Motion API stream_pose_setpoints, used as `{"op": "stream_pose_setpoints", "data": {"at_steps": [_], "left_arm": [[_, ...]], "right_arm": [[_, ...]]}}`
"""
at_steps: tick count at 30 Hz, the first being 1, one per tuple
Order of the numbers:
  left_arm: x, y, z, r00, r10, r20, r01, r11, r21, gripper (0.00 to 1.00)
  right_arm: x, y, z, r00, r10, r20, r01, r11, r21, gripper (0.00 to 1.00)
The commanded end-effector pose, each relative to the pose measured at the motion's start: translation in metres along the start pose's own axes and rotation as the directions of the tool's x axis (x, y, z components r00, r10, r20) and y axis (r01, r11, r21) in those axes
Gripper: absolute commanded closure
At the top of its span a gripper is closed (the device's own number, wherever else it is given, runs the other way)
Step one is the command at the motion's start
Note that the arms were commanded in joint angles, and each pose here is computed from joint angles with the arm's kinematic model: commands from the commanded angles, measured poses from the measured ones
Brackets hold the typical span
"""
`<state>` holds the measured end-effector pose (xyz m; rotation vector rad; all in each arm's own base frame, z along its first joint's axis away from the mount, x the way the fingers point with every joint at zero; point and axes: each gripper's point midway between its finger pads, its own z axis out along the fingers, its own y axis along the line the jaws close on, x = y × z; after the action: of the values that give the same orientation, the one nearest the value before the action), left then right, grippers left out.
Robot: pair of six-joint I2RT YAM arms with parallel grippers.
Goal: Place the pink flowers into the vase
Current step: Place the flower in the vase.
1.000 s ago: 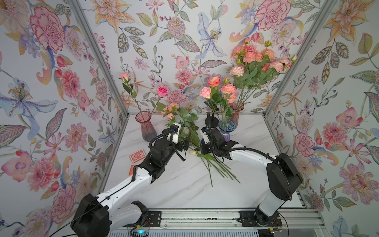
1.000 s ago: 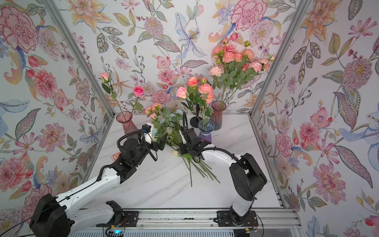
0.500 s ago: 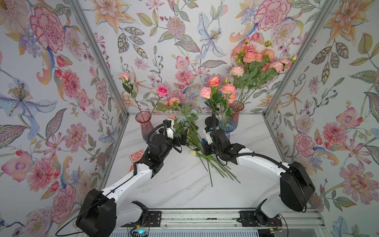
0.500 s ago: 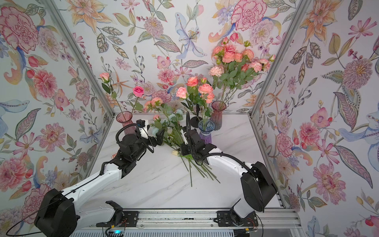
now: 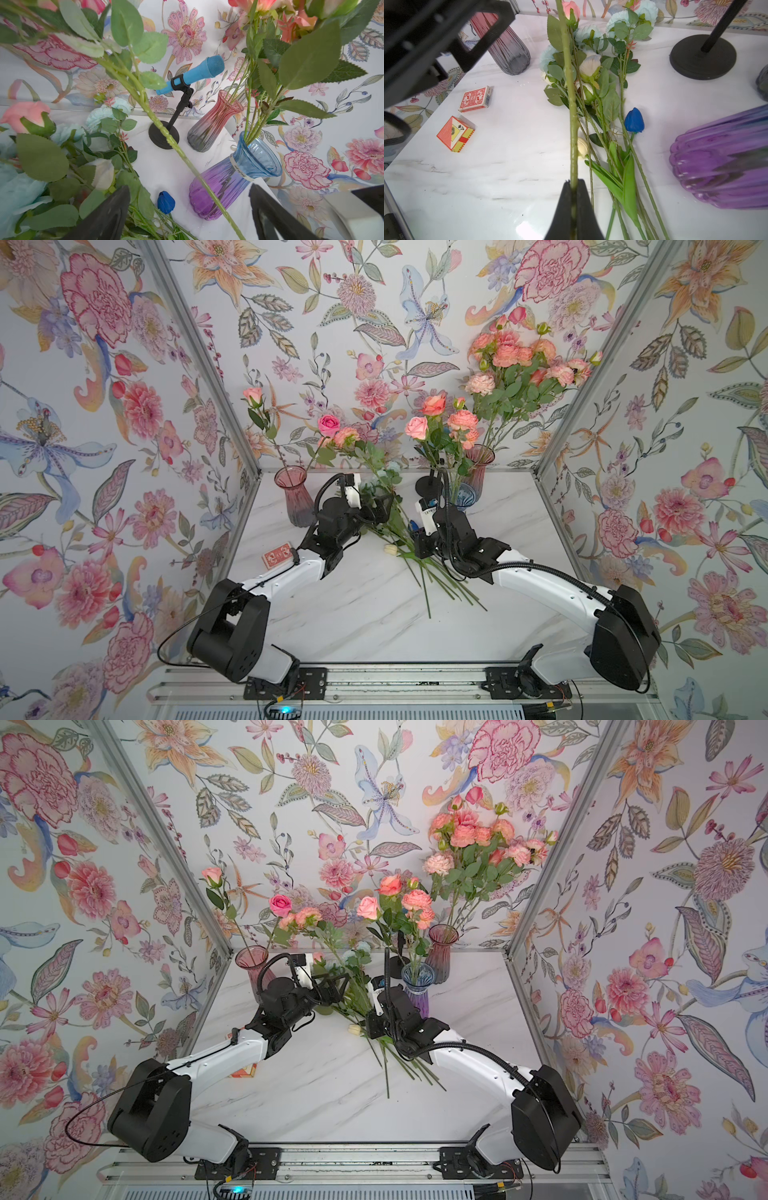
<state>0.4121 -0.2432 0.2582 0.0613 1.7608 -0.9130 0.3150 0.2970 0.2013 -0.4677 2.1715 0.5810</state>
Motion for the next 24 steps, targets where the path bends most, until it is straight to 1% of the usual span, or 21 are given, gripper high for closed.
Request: {"op": "stream_pose_setpoints", "data": {"at_steps": [1, 5, 8, 9, 10, 13, 19, 22, 24], "left_arm": [[-0.027, -0.024, 0.005, 0.996, -0.079, 0.046, 0.074, 0.991, 0.115, 0.08], [-0.031, -0.031, 0.007, 0.993, -0.110, 0.045, 0.102, 0.982, 0.160, 0.09], [-0.033, -0.039, 0.008, 0.987, -0.152, 0.043, 0.139, 0.965, 0.221, 0.13], [-0.032, -0.038, 0.010, 0.986, -0.162, 0.037, 0.149, 0.963, 0.225, 0.14], [-0.024, -0.033, 0.017, 0.985, -0.173, 0.020, 0.165, 0.961, 0.222, 0.16], [-0.022, -0.033, 0.021, 0.983, -0.185, 0.011, 0.177, 0.956, 0.234, 0.21], [-0.024, -0.029, 0.028, 0.979, -0.202, 0.004, 0.195, 0.952, 0.235, 0.22], [-0.027, -0.029, 0.030, 0.979, -0.203, 0.011, 0.195, 0.952, 0.237, 0.25], [-0.029, -0.031, 0.031, 0.978, -0.208, 0.014, 0.198, 0.948, 0.248, 0.30]], "right_arm": [[-0.009, 0.002, -0.009, 0.999, 0.003, 0.051, -0.003, 1.000, -0.002, 1.00], [-0.010, 0.003, -0.012, 0.998, 0.004, 0.062, -0.003, 1.000, -0.007, 1.00], [-0.010, 0.004, -0.013, 0.998, 0.003, 0.066, -0.003, 1.000, -0.010, 1.00], [-0.010, 0.004, -0.013, 0.998, 0.004, 0.065, -0.003, 1.000, -0.011, 1.00], [-0.010, 0.005, -0.013, 0.998, 0.005, 0.067, -0.004, 1.000, -0.012, 1.00], [-0.012, 0.007, -0.017, 0.997, 0.002, 0.075, 0.000, 1.000, -0.019, 1.00], [-0.014, 0.008, -0.023, 0.996, -0.004, 0.090, 0.006, 1.000, -0.019, 1.00], [-0.013, 0.009, -0.021, 0.996, -0.003, 0.086, 0.005, 1.000, -0.023, 1.00], [-0.012, 0.010, -0.019, 0.997, -0.003, 0.081, 0.006, 1.000, -0.025, 1.00]]}}
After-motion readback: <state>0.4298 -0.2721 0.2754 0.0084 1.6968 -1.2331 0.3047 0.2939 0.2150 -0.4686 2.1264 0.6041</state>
